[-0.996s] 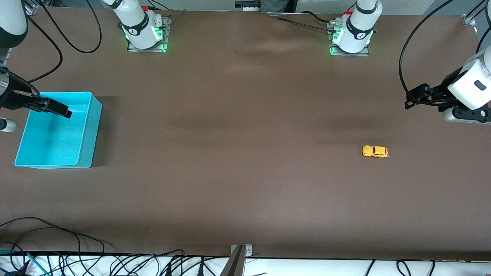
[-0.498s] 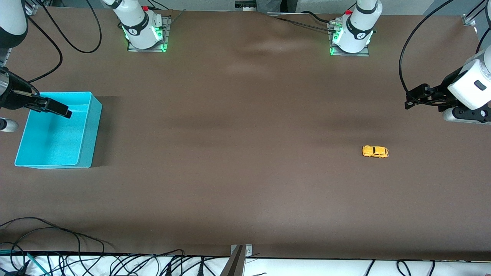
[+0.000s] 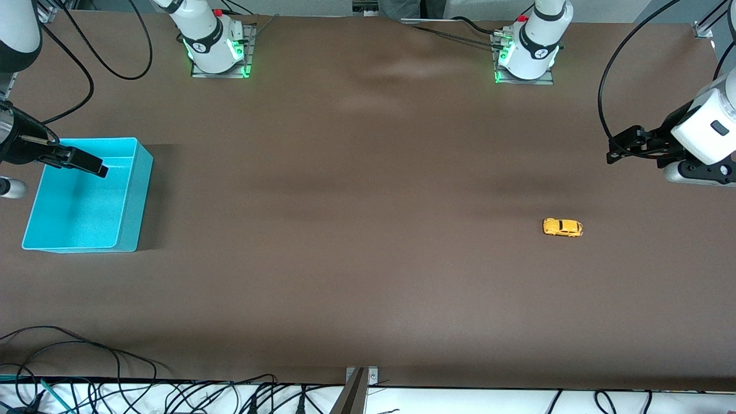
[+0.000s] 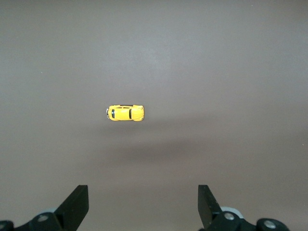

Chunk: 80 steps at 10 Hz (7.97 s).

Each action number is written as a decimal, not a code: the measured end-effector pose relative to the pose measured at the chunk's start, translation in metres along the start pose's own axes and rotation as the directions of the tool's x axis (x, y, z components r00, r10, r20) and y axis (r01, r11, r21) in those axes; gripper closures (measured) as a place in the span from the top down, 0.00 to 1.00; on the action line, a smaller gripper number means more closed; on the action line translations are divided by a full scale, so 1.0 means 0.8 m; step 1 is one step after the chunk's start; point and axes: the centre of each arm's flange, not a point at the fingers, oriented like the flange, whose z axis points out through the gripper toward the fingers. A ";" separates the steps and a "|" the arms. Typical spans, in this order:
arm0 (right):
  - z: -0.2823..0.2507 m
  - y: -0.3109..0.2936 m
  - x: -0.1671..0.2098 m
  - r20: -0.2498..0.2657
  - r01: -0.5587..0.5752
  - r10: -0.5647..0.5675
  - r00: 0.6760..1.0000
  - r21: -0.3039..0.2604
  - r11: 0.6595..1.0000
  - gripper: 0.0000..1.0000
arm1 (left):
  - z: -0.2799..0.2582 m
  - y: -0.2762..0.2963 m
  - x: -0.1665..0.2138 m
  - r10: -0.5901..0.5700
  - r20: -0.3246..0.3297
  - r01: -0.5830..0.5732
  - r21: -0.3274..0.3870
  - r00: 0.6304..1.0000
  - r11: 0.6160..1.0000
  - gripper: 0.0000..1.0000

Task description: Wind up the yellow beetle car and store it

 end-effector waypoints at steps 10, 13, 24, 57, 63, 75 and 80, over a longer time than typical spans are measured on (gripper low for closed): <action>0.001 -0.001 0.001 0.001 -0.001 0.001 1.000 0.008 1.000 1.00 | 0.000 0.000 0.000 0.000 0.000 0.000 0.000 1.000 1.000 1.00; 0.001 -0.001 0.001 0.001 -0.001 0.001 1.000 0.008 1.000 1.00 | 0.000 0.000 0.000 0.000 0.000 0.000 0.000 1.000 1.000 1.00; 0.001 -0.001 0.001 0.000 -0.001 0.001 1.000 0.009 1.000 1.00 | 0.056 -0.019 0.028 0.130 0.068 -0.128 -0.024 0.989 0.991 1.00; 0.031 -0.019 0.003 0.049 0.205 -0.203 0.978 -0.046 0.978 1.00 | 0.503 -0.083 0.023 0.996 0.087 -0.993 0.118 0.013 0.003 0.44; 0.035 -0.020 0.005 0.054 0.208 -0.206 0.977 -0.048 0.977 1.00 | 0.503 -0.105 0.022 0.996 0.085 -0.992 0.121 0.038 0.028 0.44; 0.032 0.018 0.020 0.011 0.157 -0.157 0.988 -0.073 0.985 1.00 | 0.499 -0.317 0.013 0.994 0.107 -0.988 0.154 0.035 0.018 0.44; 0.032 0.022 0.019 0.017 0.153 -0.152 0.988 -0.073 0.986 1.00 | 0.498 -0.334 0.012 0.993 0.113 -0.988 0.157 0.021 0.003 0.44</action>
